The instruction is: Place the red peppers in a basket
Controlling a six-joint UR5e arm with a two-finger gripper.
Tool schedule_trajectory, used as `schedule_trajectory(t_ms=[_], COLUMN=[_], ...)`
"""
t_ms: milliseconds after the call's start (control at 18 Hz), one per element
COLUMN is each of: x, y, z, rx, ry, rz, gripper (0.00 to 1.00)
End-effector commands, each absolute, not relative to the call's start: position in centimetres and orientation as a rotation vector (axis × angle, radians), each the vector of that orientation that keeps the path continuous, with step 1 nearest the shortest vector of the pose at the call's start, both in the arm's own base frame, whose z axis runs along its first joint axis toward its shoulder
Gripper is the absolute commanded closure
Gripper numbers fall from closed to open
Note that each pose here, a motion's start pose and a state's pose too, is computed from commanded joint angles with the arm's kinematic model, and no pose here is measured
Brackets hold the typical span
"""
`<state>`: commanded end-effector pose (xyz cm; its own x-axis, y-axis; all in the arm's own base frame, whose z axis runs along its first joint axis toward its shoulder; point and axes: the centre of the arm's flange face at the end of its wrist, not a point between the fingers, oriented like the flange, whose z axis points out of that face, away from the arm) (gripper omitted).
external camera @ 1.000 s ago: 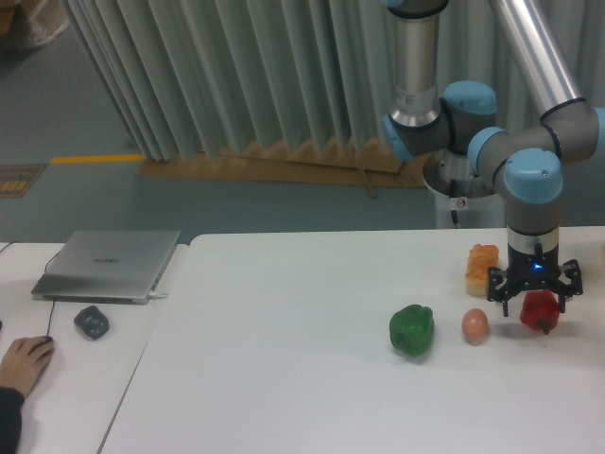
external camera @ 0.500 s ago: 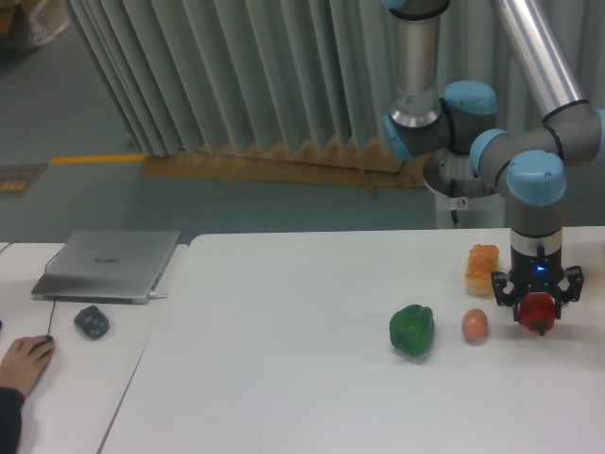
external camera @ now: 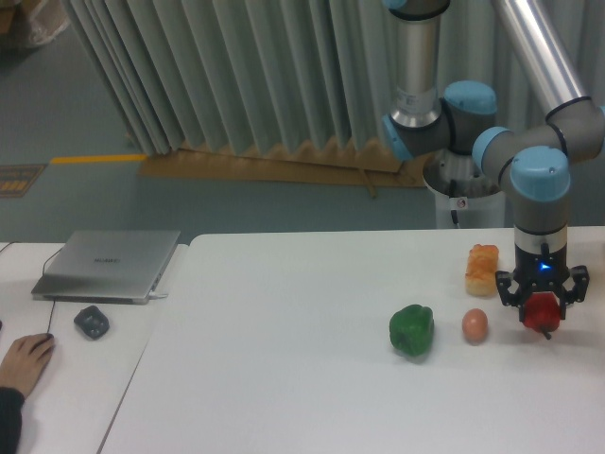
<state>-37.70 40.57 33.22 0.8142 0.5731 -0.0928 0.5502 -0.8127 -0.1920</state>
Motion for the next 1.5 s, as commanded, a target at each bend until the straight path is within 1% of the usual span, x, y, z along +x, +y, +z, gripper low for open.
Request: schedule_trajectory(t_ms=[167,333,611,722,778,833,1000,1111,1222,1278,1333,1389,1444,1500], x=[-38.4,-41.2,-47.8,-49.9,-51.6,-52.6,-56.7,-58.0,-58.4,-58.5,-58.5,-58.6,-58.6,-58.6], y=[38.8,33.3,23.9,21.3,20.0,19.6,17.4,14.6,14.5,14.5,14.6,14.6,14.6,14.6], z=[36.5,39.3,40.7,40.0,38.8,37.8,34.8,33.6,32.9,32.5,32.2,32.3,32.4,32.4], rx=[-2.869,-2.948,-3.066,-3.079,-3.087,-3.091,-3.101,-3.110,-3.112,-3.112,-3.112,-3.112,-3.112,-3.111], ry=[-0.826,-0.672,-0.258,-0.121,-0.050,-0.028,0.007,0.095,0.136,0.160,0.179,0.182,0.186,0.198], rz=[0.240,0.253,0.280,0.265,0.249,0.234,0.245,0.235,0.219,0.209,0.202,0.205,0.207,0.207], gripper=[0.61,0.61,0.61,0.61,0.61,0.62,0.61,0.61,0.60,0.51,0.45,0.37,0.24,0.18])
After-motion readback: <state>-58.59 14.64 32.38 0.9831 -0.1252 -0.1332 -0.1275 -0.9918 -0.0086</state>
